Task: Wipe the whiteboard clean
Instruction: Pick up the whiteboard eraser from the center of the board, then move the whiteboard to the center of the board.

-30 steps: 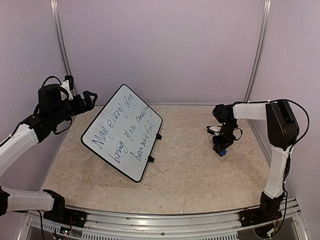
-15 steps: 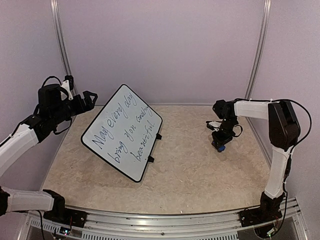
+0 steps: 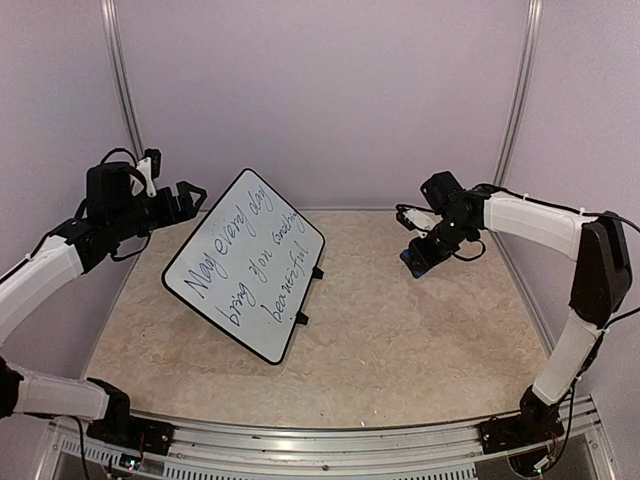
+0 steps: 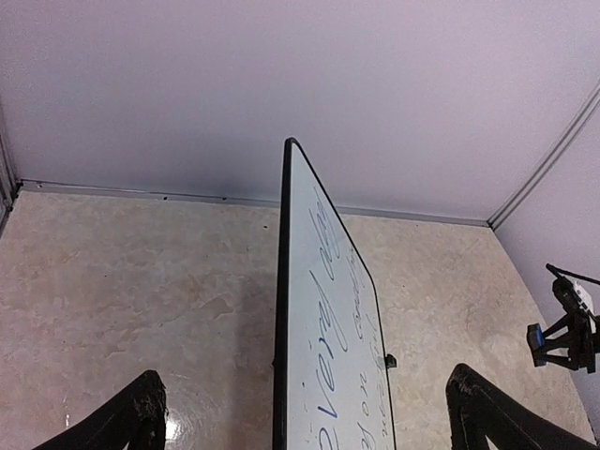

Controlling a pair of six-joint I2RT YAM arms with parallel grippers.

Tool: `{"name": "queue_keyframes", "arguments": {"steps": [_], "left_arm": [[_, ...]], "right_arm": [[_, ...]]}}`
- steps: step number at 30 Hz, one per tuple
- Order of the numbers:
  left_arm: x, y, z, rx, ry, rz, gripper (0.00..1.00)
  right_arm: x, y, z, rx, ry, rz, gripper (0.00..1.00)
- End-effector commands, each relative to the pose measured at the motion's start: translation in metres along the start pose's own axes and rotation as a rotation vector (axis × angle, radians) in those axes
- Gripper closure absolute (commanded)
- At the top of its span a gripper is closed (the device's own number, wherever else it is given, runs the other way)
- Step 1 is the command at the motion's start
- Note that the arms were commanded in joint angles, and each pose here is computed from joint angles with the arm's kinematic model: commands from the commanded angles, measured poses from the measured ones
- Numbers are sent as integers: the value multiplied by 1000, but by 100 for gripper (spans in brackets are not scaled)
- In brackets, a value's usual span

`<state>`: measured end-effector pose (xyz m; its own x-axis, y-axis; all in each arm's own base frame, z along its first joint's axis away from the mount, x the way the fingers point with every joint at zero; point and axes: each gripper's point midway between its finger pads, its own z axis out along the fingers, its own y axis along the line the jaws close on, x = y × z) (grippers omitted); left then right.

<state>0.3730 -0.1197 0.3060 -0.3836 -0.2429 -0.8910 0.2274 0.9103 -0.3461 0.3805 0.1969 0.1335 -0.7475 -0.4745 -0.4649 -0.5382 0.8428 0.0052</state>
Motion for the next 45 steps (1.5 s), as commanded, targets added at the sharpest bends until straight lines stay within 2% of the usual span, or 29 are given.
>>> {"name": "queue_keyframes", "arguments": {"steps": [1,7,17,20,29,33,40,45], "left_arm": [[-7,-17,2,77,32,29,1],[1,-7,17,42,97,25,7],[23,6,35,69,186,-28,34],[30,1,39,113,209,-37,37],[40,0,43,132,238,-48,61],[47,0,47,141,257,-55,68],[53,-2,50,164,276,-72,78],[55,-3,53,174,284,-80,89]], "right_arm": [[-14,11,-14,-8,-81,-7,74],[-28,31,-36,-33,-175,-48,74],[-59,79,-86,-139,-452,-150,74],[-69,92,-94,-167,-495,-180,74],[-107,127,-87,-196,-536,-263,74],[-118,145,-88,-215,-556,-300,74],[-120,153,-85,-220,-550,-311,74],[-117,154,-86,-221,-546,-315,74]]}}
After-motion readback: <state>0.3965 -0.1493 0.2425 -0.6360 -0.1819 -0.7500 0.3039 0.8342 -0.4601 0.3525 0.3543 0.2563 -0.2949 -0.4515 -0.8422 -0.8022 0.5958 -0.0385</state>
